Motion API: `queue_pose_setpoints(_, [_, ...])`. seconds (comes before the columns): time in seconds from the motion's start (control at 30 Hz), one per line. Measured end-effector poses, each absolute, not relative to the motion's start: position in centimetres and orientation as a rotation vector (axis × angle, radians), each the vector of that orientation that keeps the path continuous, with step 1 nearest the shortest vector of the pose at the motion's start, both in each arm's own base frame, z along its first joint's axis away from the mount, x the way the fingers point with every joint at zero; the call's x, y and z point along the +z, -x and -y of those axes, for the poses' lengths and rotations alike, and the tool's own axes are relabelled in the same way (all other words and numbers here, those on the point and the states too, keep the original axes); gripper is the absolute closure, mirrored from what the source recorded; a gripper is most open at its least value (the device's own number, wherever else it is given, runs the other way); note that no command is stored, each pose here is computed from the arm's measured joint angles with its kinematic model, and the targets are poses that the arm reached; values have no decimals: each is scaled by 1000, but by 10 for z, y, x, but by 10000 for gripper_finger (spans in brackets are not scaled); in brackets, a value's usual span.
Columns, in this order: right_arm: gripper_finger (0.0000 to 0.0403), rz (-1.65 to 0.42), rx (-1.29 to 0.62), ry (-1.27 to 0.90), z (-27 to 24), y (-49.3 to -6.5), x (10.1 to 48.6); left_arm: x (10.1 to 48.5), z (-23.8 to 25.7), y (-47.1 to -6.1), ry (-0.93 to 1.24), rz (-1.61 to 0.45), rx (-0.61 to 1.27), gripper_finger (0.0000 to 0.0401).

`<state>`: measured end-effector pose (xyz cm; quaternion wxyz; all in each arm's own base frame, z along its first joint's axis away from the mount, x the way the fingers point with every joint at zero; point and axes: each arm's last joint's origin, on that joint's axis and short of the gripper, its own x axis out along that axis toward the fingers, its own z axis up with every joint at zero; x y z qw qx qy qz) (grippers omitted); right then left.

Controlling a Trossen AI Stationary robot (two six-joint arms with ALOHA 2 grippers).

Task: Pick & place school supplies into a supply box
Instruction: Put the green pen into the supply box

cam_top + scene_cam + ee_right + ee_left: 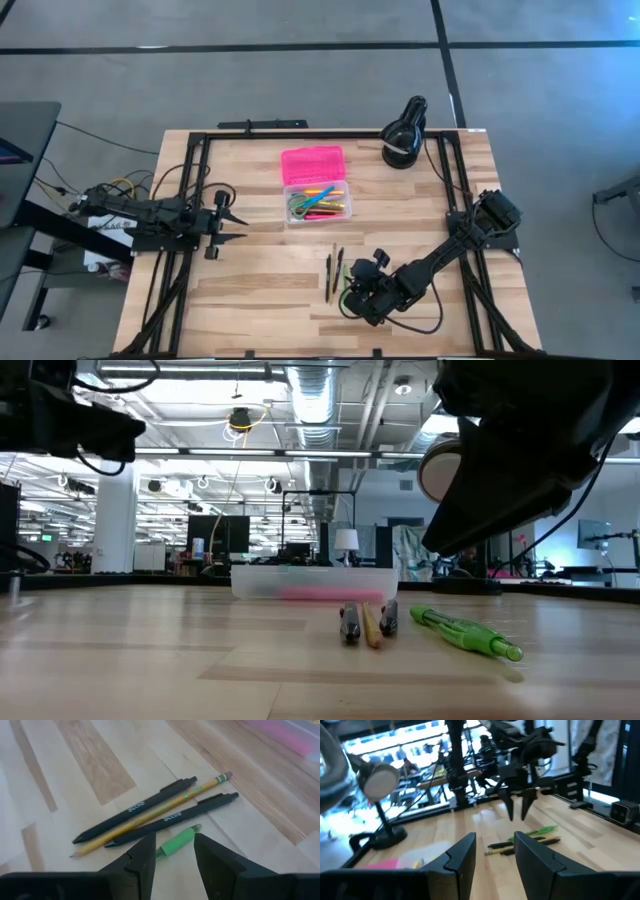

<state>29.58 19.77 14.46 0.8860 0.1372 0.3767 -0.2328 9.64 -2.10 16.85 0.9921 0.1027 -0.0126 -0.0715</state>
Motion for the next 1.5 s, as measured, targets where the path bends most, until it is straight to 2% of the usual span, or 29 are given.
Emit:
queue_pose_setpoints(0.27, [274,-783,-491,-291,-196,-297,145,165,20,-101,-91,-36,-40,273])
queue_pose_setpoints(0.57, [274,-822,-515,-411,-186,-304,143,162,26,-101,-87,-68,-244,273])
queue_pose_setpoints(1.13, [274,-933,-475,-565,-184,-307,141,161,26,-101,-84,-77,-225,273])
queue_pose_setpoints(1.5, [274,-908,-454,-594,-194,-303,143,161,26,-101,-85,-77,-225,273])
